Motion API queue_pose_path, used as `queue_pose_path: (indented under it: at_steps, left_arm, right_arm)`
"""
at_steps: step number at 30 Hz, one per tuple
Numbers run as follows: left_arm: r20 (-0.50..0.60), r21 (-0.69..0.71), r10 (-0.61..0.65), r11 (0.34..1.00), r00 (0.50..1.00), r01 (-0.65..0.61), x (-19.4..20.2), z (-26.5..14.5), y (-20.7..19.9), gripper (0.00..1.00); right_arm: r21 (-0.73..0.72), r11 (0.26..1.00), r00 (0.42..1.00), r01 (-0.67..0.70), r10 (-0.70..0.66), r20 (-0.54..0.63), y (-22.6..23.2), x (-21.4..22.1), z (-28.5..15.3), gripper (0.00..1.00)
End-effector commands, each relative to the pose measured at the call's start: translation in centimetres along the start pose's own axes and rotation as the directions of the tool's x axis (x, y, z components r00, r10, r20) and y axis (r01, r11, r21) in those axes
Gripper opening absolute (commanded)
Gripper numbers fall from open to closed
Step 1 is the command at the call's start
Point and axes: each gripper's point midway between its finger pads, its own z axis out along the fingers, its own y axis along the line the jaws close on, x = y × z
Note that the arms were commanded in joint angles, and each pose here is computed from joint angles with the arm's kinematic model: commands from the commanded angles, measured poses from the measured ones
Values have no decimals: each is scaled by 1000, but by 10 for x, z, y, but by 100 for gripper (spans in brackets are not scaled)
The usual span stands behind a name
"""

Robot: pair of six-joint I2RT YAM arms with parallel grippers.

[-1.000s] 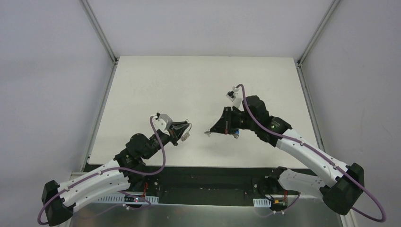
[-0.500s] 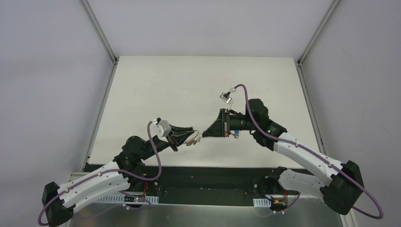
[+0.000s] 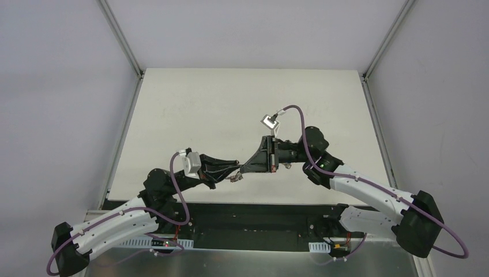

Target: Put the keys on the keyring

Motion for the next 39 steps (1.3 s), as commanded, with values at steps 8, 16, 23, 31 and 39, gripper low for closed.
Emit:
queue_pose_path:
  at_steps: [8, 16, 23, 31, 39]
  left_arm:
    - [180, 131, 33, 990, 983, -58, -43, -1, -25, 0]
    - [203, 163, 48, 983, 978, -82, -45, -3, -30, 0]
    - [224, 179, 62, 978, 973, -103, -48, -4, -34, 0]
    - [226, 196, 72, 974, 972, -117, -47, -5, -37, 0]
    - [228, 199, 75, 972, 971, -122, -47, -6, -38, 0]
  right_arm:
    - [-142, 989, 999, 51, -50, 8, 35, 5, 2, 0]
    - [-153, 988, 998, 38, -31, 49, 39, 1, 1, 0]
    - [-149, 988, 998, 27, -18, 60, 38, -1, 2, 0]
    - [-148, 989, 996, 5, 8, 86, 37, -7, 4, 0]
    - [-140, 990, 996, -14, 26, 85, 35, -9, 7, 0]
